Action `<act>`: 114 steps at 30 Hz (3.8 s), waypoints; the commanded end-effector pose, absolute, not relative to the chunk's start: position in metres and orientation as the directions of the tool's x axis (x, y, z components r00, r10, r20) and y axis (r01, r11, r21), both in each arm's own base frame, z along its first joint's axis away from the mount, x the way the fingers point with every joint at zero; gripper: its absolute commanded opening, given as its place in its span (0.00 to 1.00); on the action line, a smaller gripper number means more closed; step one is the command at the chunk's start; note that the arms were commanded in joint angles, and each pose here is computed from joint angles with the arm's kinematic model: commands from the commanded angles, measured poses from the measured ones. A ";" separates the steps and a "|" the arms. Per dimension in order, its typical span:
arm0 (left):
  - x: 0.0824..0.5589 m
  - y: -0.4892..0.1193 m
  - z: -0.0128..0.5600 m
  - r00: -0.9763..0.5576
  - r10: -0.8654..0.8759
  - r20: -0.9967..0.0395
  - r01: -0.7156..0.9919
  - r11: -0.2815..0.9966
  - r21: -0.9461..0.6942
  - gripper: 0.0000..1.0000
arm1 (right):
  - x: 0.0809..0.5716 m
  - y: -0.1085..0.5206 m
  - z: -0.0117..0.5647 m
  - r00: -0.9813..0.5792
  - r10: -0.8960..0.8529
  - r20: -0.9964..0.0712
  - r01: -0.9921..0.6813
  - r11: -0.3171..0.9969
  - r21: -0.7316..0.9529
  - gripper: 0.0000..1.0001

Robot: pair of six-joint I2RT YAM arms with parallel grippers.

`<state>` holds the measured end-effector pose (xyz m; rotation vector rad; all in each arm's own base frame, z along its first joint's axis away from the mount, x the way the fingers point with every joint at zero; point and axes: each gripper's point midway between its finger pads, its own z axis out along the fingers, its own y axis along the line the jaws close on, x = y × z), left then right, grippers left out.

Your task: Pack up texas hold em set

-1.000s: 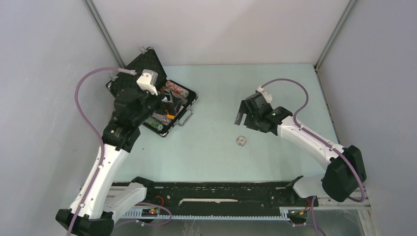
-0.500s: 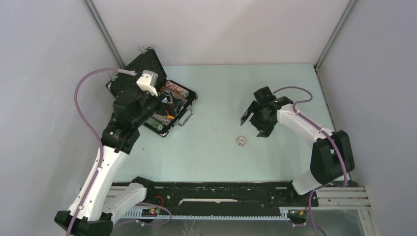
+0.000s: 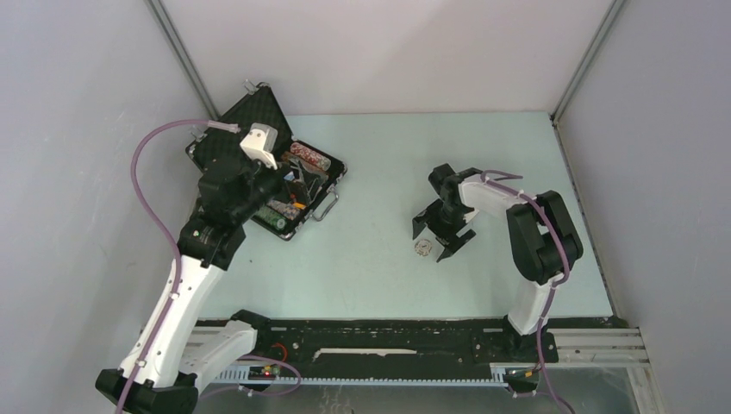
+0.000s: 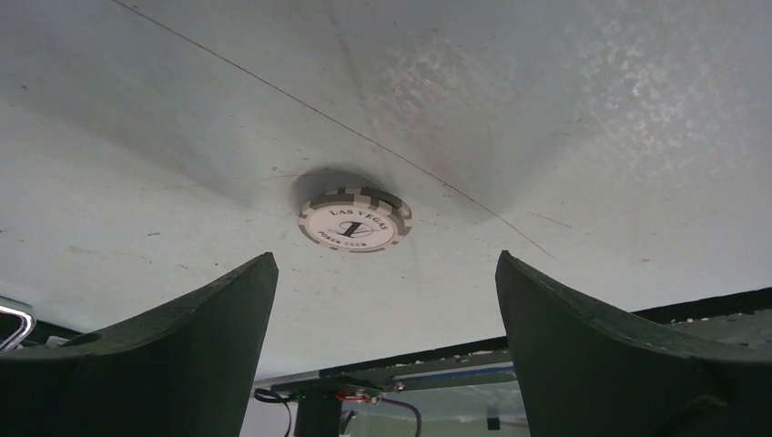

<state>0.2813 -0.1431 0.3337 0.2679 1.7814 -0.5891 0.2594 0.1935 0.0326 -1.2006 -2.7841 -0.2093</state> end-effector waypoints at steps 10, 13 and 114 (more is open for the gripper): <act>0.277 -0.151 0.344 -0.283 -0.125 -0.951 0.499 0.828 -0.257 1.00 | 0.279 0.192 0.026 -0.590 0.800 0.107 0.807 0.587 0.064 1.00; 0.277 -0.150 0.344 -0.285 -0.124 -0.951 0.496 0.830 -0.256 1.00 | 0.281 0.191 0.022 -0.581 0.808 0.102 0.814 0.578 0.062 1.00; 0.254 -0.357 0.126 -0.866 -0.442 -0.232 0.187 0.143 -0.972 0.44 | 0.269 0.247 0.124 -0.679 0.734 0.022 0.715 0.654 0.249 0.00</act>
